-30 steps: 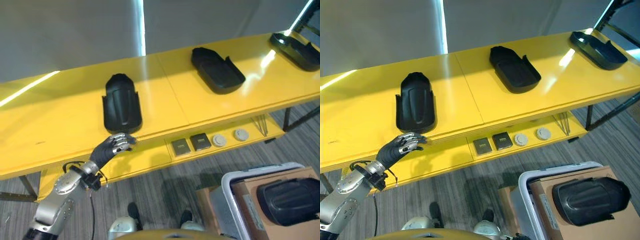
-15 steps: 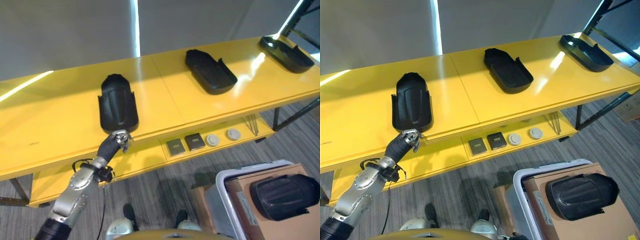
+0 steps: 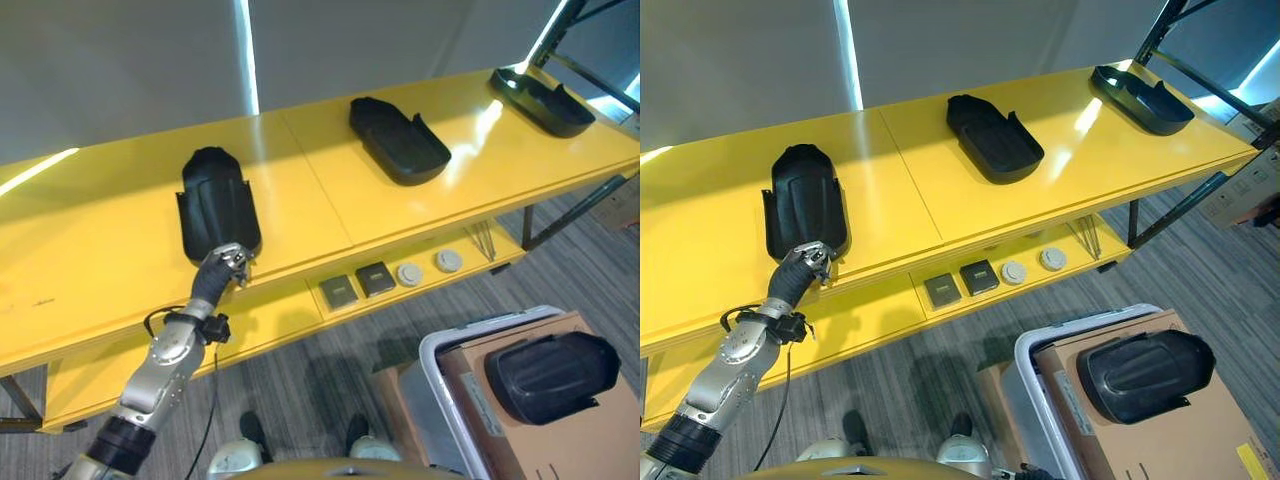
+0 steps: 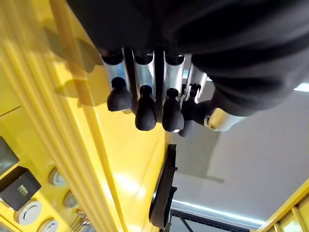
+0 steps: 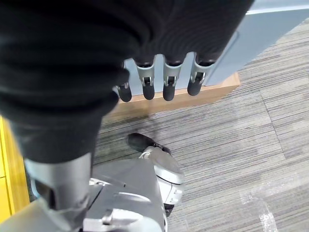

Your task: Move parts from the plastic box to the shelf.

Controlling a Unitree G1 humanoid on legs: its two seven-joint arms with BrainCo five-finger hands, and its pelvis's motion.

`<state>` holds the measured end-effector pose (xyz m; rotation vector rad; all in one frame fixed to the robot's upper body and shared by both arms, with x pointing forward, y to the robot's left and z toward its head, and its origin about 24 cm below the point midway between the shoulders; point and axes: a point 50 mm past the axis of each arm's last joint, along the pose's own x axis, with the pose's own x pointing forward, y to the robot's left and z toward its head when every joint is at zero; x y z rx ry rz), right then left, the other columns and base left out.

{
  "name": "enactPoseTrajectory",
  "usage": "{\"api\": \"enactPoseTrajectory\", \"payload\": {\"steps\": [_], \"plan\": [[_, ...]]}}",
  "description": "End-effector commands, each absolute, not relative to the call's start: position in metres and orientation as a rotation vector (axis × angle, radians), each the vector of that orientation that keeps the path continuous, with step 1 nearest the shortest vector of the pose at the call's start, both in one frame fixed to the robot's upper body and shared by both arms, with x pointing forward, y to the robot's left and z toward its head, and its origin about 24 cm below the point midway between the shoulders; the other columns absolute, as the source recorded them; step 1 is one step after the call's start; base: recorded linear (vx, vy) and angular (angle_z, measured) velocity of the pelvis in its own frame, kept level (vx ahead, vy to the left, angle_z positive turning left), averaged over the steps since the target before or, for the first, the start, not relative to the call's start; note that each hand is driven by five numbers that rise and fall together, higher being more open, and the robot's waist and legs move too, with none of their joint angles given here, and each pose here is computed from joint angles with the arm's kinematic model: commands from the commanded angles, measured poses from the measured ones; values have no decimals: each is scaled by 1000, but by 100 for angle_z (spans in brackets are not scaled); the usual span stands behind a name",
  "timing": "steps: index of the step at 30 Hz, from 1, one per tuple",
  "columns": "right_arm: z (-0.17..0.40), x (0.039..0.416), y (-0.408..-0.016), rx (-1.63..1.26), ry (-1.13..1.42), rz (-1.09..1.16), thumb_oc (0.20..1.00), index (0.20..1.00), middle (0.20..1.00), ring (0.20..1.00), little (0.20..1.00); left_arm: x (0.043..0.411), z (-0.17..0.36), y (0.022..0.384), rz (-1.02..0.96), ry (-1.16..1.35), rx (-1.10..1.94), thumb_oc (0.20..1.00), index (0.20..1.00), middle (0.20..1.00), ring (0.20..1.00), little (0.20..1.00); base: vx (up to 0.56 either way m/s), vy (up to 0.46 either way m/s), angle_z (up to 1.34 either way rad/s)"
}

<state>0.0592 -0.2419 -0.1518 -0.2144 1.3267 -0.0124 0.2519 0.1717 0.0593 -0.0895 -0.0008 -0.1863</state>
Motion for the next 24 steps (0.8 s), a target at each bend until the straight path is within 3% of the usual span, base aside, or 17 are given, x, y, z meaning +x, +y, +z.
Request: {"api": "enactPoseTrajectory", "payload": {"steps": [1,24], "plan": [[-157,55,-228,-199,1363,51,1000,1000,1000,1000,1000,265,72,171,-140,-90,-85,200,200,200,200,200,8,-6,-4],[-159,50,-232,-240,1378,100,1000,1000,1000,1000,1000,290,62,183,31,-79,-21,200,200,200,200,200,3,-1,-2]]}}
